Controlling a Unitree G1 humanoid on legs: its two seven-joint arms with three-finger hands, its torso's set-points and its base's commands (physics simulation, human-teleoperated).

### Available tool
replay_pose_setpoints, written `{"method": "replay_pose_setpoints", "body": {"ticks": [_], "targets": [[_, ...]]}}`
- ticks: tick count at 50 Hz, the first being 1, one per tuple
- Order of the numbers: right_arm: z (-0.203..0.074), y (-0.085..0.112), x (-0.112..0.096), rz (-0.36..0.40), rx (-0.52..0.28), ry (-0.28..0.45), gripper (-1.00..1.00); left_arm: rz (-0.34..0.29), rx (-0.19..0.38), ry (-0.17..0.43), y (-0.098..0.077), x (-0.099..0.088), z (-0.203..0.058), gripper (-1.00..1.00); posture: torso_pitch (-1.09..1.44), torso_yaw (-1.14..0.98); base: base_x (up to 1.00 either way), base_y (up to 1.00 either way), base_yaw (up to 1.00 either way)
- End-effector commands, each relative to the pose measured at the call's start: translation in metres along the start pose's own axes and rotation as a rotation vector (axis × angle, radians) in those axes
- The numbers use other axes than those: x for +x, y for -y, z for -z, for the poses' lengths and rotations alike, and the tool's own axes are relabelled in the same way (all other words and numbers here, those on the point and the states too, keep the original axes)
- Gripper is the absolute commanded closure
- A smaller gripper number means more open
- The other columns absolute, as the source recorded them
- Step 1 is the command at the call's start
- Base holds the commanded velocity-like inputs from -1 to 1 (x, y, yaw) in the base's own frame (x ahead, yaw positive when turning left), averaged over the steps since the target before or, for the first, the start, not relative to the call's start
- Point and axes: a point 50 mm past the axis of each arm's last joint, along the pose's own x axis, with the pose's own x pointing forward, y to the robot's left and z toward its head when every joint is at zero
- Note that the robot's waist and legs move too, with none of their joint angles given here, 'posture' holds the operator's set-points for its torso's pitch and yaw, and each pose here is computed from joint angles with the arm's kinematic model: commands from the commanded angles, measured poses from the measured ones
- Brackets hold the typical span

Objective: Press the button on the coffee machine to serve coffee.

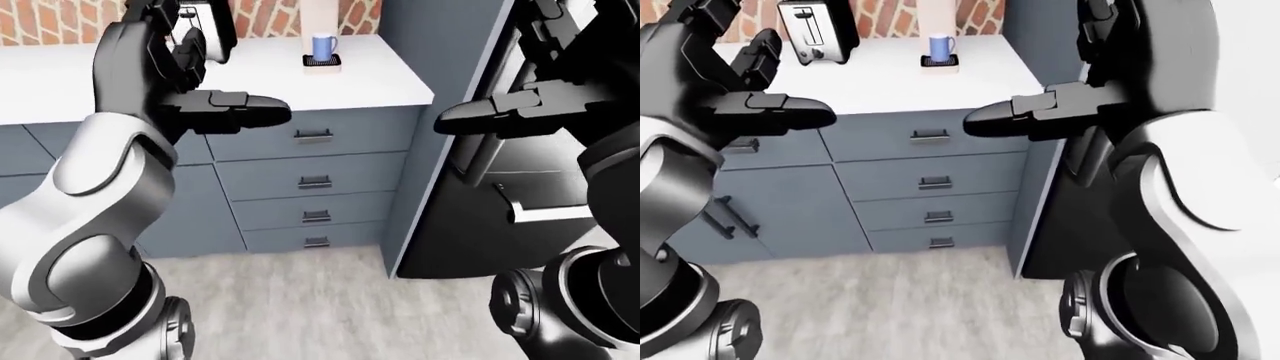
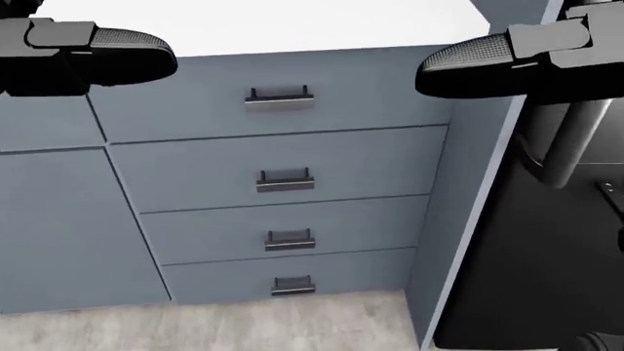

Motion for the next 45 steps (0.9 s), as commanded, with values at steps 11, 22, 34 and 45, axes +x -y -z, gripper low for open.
{"method": "replay_pose_setpoints", "body": {"ticks": [11,22,34,45], "targets": [[-0.0080,0.0016,-0.0007,0.015,0.008,0.046,-1.00,0.005,-0.006,0.058,0.0012,-0.0022,-0.0118,-1.00,0.00,0.00,0.30,0.22,0.00],[-0.0071,0.0015,-0.0004,0.015,0.008,0.044,-1.00,-0.004,-0.008,0.059,-0.0003,-0.0012,-0.0103,-1.00,0.00,0.00,0.33,0.25,0.00],[-0.0070,0.0011,-0.0004,0.012,0.007,0.044,-1.00,0.006,-0.019,0.057,0.0020,-0.0016,-0.0111,-1.00,0.00,0.00,0.34,0.33,0.00],[-0.0064,0.0003,-0.0008,0.009,0.005,0.044,-1.00,0.003,-0.018,0.058,0.0012,-0.0021,-0.0120,-1.00,0.00,0.00,0.34,0.33,0.00]]}}
